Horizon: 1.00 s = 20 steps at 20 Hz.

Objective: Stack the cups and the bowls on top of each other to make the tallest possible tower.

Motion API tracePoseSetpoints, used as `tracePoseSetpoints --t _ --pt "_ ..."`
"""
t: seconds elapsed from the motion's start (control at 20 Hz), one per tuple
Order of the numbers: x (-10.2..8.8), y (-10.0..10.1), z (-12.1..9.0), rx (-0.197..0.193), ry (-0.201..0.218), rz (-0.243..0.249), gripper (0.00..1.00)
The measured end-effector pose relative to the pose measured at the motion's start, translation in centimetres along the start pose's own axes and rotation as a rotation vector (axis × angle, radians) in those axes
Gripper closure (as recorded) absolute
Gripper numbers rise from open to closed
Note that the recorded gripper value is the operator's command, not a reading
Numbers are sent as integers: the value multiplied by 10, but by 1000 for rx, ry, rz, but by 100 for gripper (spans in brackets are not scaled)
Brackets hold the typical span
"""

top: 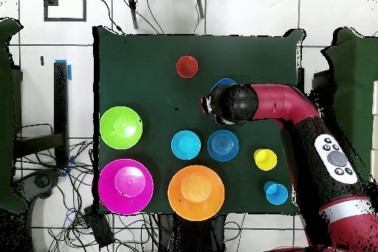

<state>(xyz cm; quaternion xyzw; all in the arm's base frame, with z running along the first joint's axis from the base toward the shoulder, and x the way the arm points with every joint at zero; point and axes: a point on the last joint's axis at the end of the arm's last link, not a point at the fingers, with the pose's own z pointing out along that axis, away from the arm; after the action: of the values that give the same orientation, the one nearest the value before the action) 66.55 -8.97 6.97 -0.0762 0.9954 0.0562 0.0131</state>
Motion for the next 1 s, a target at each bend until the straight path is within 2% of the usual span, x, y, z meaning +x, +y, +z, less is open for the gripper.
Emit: tracePoseSetpoints --t 0.35,0.75,1.0 --pt "1 -7 -10 0 -6 17 100" --pt "-7 -6 -54 25 -28 31 100" --pt "-14 11 -85 51 -55 12 100"
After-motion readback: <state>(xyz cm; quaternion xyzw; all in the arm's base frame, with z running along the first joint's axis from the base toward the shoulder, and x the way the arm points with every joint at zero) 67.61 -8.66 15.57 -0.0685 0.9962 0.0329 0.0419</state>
